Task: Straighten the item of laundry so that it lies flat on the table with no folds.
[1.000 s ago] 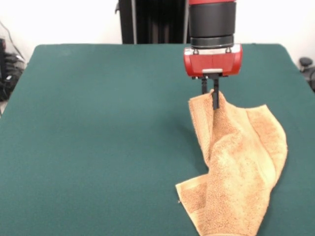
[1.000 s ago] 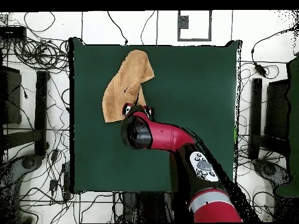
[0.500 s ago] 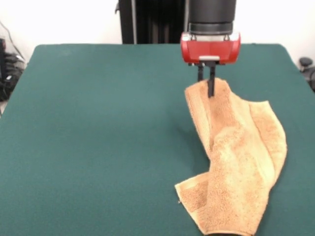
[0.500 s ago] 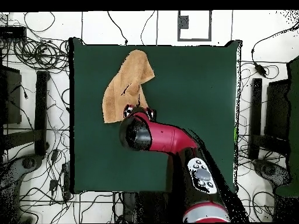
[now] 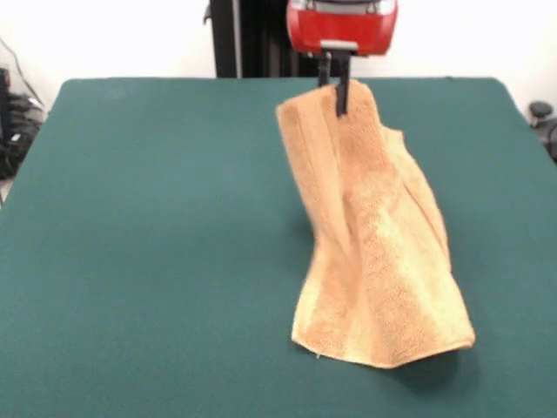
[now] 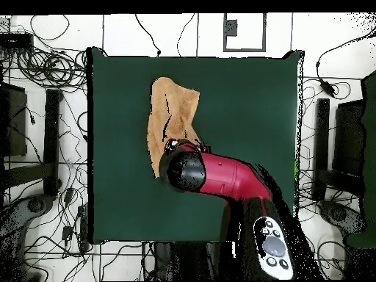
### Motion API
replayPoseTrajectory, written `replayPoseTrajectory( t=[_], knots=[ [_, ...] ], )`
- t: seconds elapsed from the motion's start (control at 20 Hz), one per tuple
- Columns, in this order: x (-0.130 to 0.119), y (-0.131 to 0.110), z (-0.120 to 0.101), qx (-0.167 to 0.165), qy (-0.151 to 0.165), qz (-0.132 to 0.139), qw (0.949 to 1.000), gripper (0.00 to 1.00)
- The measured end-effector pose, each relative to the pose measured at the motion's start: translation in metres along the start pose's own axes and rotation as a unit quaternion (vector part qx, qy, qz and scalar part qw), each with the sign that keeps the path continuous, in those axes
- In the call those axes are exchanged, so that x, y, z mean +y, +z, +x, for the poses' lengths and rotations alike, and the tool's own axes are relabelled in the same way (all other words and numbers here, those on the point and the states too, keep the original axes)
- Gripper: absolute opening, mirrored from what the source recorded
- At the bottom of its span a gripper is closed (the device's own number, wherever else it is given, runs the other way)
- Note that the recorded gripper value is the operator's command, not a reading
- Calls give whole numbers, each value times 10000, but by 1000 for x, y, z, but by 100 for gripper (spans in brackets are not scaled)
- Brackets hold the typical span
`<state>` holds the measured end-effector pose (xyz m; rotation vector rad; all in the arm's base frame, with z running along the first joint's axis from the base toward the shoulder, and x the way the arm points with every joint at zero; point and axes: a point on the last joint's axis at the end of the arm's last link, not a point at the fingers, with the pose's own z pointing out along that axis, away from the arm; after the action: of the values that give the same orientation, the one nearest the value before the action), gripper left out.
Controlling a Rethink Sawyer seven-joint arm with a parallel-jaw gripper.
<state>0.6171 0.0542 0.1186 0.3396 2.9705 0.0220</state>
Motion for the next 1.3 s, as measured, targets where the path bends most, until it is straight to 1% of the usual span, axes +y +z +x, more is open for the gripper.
replayPoseTrajectory(
  t=[0.45,0.8,0.95,1.1,1.25,1.3],
  knots=[
    [-19,-31,-14,123,147,65,9998,0],
    [-23,-50,-20,279,160,112,9994,0],
    [-26,-50,-21,279,180,116,9994,0],
    [-34,-50,-23,283,234,129,9992,0],
    [-46,-49,-26,273,331,144,9990,0],
    [-59,-48,-29,231,424,157,9987,0]
  ],
)
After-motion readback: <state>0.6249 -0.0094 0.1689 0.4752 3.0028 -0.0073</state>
